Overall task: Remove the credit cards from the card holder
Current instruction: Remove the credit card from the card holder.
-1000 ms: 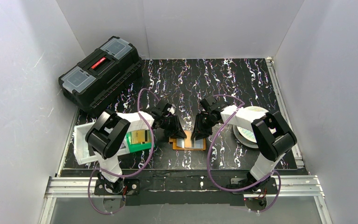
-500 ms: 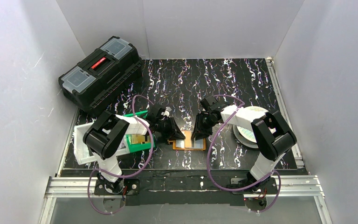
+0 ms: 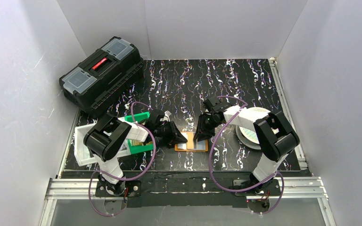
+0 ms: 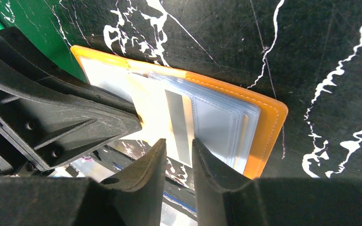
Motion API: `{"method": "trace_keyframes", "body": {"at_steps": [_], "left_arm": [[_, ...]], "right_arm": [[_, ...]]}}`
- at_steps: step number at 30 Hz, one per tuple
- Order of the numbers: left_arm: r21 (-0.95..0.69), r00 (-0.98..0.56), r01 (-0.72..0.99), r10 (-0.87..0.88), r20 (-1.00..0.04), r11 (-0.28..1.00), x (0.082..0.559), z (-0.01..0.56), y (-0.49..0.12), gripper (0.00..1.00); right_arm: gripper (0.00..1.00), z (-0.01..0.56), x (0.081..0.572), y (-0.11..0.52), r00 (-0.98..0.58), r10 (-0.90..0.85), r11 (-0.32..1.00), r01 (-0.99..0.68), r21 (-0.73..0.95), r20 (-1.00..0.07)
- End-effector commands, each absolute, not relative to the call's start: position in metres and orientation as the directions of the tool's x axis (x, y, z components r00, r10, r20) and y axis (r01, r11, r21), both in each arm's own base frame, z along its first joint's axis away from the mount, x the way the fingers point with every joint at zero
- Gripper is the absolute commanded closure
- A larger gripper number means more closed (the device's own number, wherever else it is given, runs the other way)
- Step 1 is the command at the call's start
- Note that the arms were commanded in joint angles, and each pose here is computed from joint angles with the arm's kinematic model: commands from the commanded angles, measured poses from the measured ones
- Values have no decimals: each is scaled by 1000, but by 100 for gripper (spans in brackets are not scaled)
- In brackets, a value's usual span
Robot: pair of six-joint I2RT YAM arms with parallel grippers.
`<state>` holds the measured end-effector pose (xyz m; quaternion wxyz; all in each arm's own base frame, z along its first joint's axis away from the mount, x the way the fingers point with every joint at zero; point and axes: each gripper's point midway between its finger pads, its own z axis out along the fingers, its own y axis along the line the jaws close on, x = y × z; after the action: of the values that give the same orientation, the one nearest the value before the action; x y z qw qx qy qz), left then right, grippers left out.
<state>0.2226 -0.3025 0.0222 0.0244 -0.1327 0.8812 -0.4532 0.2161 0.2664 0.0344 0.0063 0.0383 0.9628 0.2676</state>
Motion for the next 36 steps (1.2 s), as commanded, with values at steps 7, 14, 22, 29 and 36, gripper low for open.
{"method": "trace_keyframes", "body": {"at_steps": [7, 14, 22, 29, 36], "left_arm": [[-759, -955, -277, -259, 147, 589, 202, 1, -291, 98], [-624, -963, -249, -255, 80, 741, 207, -1, -271, 100], [-571, -964, -223, -264, 12, 790, 216, 16, -246, 100], [-585, -974, -168, -224, -25, 793, 219, 34, -246, 100], [-681, -979, -148, -205, -4, 717, 222, 40, -266, 95]], "right_arm": [[65, -1, 205, 239, -995, 86, 919, 96, 381, 44], [65, -3, 205, 232, -994, 103, 920, 114, 376, 49], [65, -4, 205, 230, -993, 106, 918, 118, 377, 54], [65, -5, 206, 231, -993, 103, 916, 116, 383, 52], [65, -5, 206, 231, -993, 101, 916, 114, 384, 53]]}}
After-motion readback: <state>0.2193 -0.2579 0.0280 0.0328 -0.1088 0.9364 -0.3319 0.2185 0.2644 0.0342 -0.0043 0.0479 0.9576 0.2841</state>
